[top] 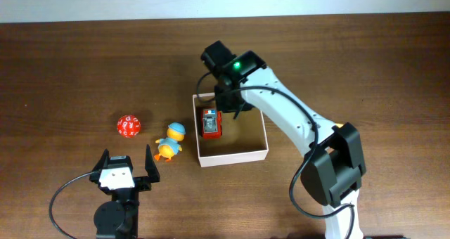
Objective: Pack container
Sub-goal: 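Lower the red truck into the box with the right gripper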
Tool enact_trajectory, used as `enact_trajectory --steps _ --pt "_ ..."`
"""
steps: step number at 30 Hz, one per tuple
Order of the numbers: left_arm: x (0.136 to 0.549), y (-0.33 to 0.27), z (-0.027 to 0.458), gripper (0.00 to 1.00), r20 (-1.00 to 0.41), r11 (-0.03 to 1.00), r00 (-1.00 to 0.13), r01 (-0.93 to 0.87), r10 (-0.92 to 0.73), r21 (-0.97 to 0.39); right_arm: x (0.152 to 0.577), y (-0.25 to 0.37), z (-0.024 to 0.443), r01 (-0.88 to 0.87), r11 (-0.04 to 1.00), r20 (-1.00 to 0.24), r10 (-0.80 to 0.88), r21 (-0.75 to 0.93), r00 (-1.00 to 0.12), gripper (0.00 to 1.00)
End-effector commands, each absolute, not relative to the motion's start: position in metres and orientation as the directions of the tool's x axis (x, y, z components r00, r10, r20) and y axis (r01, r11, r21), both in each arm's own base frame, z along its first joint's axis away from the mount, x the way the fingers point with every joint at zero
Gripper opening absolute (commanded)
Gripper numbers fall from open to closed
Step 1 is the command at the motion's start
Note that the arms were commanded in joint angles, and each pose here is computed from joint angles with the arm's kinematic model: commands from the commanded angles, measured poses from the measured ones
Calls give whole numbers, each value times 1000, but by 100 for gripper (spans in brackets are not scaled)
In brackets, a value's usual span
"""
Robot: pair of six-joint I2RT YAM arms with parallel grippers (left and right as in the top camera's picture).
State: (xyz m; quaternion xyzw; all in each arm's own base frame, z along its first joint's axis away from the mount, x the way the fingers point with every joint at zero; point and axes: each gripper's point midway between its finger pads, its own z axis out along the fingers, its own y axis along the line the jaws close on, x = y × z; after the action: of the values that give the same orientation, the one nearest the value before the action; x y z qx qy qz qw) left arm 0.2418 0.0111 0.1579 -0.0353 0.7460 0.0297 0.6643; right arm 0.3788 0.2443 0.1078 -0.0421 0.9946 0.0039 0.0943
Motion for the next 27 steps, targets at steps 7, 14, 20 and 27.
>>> enact_trajectory --steps 7,14,20,27 --pt "242 14 158 99 -994 994 -110 -106 -23 -11 357 252 92 -168 985 -126 -171 -37 -977 31" --pt "242 14 158 99 -994 994 -110 -106 -23 -11 323 257 67 -200 979 -21 -200 -33 -980 29" --pt "242 14 158 99 -994 994 -110 -106 -23 -11 302 268 61 -241 970 26 -241 -22 -970 29" --pt "242 14 158 99 -994 994 -110 -106 -23 -11 285 286 61 -290 957 36 -290 -1 -956 29"
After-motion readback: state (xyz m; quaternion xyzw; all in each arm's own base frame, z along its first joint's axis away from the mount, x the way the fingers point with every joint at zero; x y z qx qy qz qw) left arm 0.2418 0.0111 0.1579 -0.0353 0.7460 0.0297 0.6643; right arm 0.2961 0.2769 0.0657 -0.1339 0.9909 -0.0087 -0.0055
